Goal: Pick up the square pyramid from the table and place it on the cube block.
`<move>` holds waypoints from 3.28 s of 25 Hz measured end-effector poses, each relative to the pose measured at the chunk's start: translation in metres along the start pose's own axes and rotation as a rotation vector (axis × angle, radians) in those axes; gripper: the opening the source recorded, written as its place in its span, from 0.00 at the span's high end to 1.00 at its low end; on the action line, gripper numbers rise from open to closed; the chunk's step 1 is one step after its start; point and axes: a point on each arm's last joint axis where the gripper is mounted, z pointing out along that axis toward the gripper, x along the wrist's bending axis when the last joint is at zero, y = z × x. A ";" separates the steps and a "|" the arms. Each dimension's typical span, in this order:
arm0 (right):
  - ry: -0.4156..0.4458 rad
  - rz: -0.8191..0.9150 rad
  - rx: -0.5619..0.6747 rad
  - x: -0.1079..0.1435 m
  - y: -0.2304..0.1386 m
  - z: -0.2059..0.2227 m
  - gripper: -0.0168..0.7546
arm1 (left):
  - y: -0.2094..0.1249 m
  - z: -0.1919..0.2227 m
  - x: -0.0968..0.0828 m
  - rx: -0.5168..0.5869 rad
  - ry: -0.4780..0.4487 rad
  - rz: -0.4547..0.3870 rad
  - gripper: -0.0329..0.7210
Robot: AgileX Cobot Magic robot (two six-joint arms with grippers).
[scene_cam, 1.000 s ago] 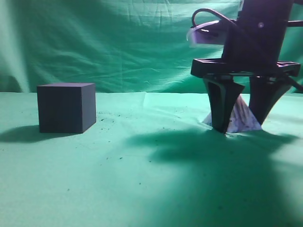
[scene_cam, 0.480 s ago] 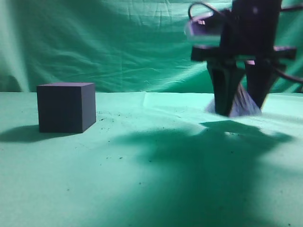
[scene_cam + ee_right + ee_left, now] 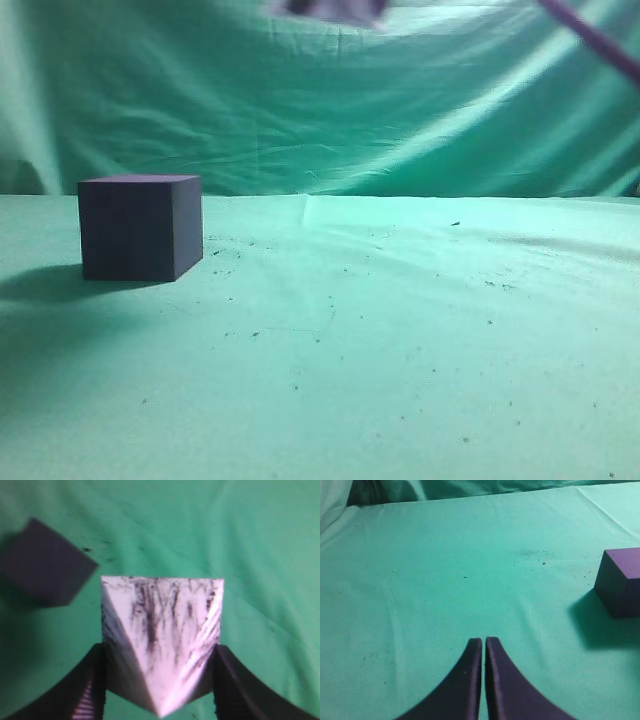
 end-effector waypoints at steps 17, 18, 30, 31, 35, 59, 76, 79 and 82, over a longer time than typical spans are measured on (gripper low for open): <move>0.035 -0.238 0.121 0.096 0.047 0.098 0.48 | 0.000 0.000 0.000 0.000 0.000 0.000 0.96; 0.022 -0.243 0.127 0.095 0.047 0.102 0.48 | 0.000 0.000 0.000 0.000 0.000 0.000 0.96; 0.007 -0.252 0.127 0.094 0.048 0.107 0.18 | 0.000 0.000 0.000 0.000 0.000 0.000 0.96; 0.010 -0.251 0.120 0.094 0.049 0.103 0.15 | 0.000 0.000 0.000 0.000 0.000 0.000 0.96; 0.027 -0.240 0.060 0.093 0.052 0.072 0.14 | 0.000 0.000 0.000 0.000 0.000 0.000 0.96; 0.144 -0.134 -0.462 0.041 -0.117 -0.195 0.98 | 0.000 0.000 0.000 0.000 0.000 0.000 0.96; 0.221 -0.112 -0.777 0.015 -0.284 -0.190 0.98 | 0.000 0.000 0.000 0.000 0.000 0.000 0.96; 0.157 -0.130 -0.807 0.010 -0.287 -0.189 0.98 | 0.000 0.000 0.000 0.000 0.000 0.000 0.96; 0.031 -0.125 -0.901 0.002 -0.287 -0.174 0.98 | 0.000 0.000 0.000 0.000 0.000 0.000 0.96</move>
